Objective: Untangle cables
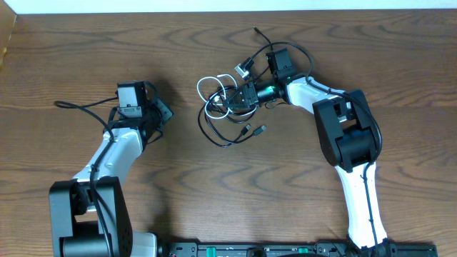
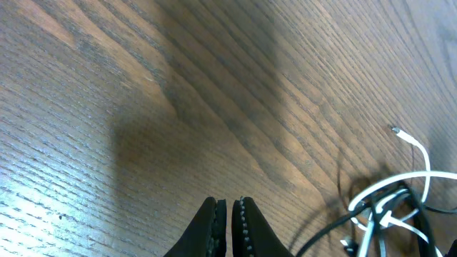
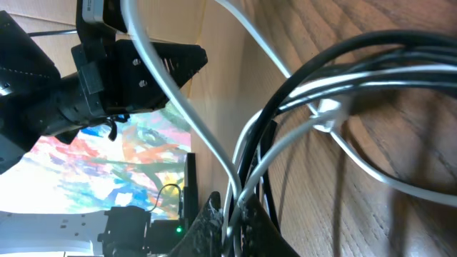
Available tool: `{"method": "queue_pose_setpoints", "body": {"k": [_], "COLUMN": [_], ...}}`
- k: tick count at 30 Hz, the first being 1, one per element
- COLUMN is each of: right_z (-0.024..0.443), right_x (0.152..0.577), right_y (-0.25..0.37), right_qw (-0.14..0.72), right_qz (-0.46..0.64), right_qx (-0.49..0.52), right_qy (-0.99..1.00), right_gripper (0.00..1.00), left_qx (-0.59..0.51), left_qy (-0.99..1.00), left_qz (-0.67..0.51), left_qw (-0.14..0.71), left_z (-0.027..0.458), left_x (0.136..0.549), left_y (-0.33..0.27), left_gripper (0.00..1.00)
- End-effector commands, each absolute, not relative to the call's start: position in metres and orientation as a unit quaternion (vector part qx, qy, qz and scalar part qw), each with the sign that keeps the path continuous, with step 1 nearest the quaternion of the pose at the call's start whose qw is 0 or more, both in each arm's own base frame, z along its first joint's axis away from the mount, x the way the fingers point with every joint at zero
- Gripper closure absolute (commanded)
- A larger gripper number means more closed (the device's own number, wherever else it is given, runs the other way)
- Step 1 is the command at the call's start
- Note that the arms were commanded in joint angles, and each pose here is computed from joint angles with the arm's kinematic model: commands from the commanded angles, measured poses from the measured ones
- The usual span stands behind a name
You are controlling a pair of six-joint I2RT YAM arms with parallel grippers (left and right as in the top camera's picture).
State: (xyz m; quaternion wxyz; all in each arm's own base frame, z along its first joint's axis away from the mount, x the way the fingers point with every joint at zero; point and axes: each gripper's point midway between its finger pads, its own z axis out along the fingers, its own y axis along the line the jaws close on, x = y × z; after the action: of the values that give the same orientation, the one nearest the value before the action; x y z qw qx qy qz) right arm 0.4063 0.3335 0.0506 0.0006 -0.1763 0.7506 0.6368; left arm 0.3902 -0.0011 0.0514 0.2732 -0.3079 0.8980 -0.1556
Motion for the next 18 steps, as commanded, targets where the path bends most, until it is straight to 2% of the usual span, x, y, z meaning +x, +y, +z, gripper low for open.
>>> {"method": "queue_pose_setpoints", "body": {"k": [1,18], "right_z": [0.045,0.032], "right_x": [0.403,0.407], "right_y": [0.334,0.338], "right_qw": [-0.007,0.009], "right_qz": [0.64,0.611], "right_qx": [-0.176,-0.17], "right_qy": [0.748,0.773], "right_gripper": [0.94,0.94], "left_qx": [-0.307,-0.306], "left_qy": [0.893,0.893], "left_qz": [-0.155,-0.155], "left_qw": [0.291,0.291], "left_z": [0.064,0.064], "left_x": [0.398,0.398], "left_y": [0.001,0.0], "left_gripper": [0.9,0.9]}}
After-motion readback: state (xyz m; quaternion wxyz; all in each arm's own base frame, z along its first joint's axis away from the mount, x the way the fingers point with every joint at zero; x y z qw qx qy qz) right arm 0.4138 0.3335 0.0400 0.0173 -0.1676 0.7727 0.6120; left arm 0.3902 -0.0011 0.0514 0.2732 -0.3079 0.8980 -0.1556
